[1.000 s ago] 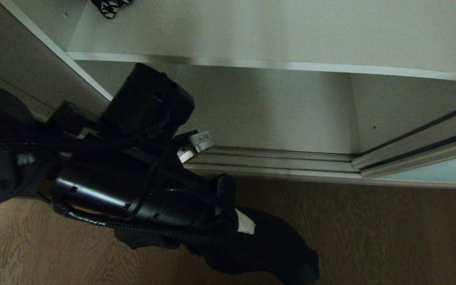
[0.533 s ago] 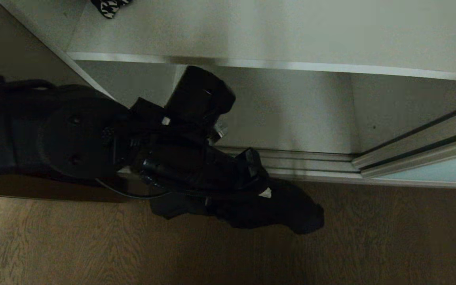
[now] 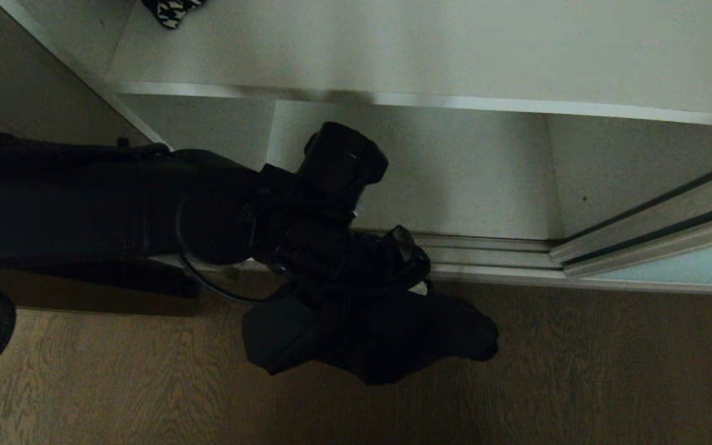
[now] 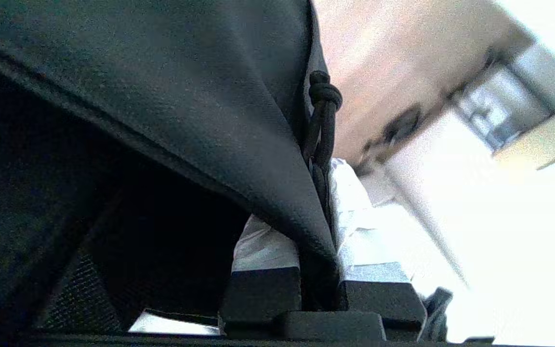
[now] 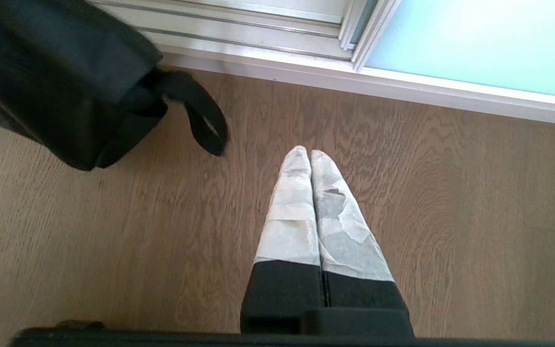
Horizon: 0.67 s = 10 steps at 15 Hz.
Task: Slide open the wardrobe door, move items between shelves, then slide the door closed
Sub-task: Place the bag on the lower shelf
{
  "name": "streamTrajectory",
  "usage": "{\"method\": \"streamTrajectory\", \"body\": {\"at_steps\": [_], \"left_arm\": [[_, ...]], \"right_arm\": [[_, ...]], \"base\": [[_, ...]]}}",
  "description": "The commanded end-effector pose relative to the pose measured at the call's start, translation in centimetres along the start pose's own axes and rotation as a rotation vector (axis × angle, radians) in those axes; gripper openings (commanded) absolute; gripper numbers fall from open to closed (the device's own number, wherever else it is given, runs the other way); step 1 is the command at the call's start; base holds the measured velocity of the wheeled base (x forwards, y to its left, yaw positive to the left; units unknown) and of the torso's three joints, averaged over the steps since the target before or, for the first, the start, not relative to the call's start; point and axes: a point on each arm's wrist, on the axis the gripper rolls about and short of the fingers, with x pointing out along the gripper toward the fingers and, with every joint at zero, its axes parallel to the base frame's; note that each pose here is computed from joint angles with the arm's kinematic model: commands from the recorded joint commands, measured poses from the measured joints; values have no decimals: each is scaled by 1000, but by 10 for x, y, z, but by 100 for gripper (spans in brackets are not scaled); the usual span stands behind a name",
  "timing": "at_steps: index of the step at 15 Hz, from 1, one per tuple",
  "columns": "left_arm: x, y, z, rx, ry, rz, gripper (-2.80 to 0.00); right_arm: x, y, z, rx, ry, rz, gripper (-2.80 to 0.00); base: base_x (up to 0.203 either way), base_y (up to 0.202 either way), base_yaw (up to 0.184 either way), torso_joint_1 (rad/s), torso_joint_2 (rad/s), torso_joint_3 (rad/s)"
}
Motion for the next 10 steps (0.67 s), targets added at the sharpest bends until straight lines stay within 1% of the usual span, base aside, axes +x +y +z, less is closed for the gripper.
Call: {"method": "streamTrajectory", "body": {"at_steps": [1,3,6,10], "left_arm": [[13,0,14,-20,-51,19,-280],[23,0,24,-28,-86,31,-280],[33,1,36,-48,-109,31,-280],[52,9,51,-133,-129,42,-280]], "right_arm": [[0,0,0,0,0,1,-280],[0,0,0,0,0,1,-280],[0,0,0,0,0,1,-280],[0,0,0,0,0,1,-280]], "base": [[0,0,0,0,0,0],[0,0,0,0,0,0],[0,0,0,0,0,0],[0,0,0,0,0,0]]}}
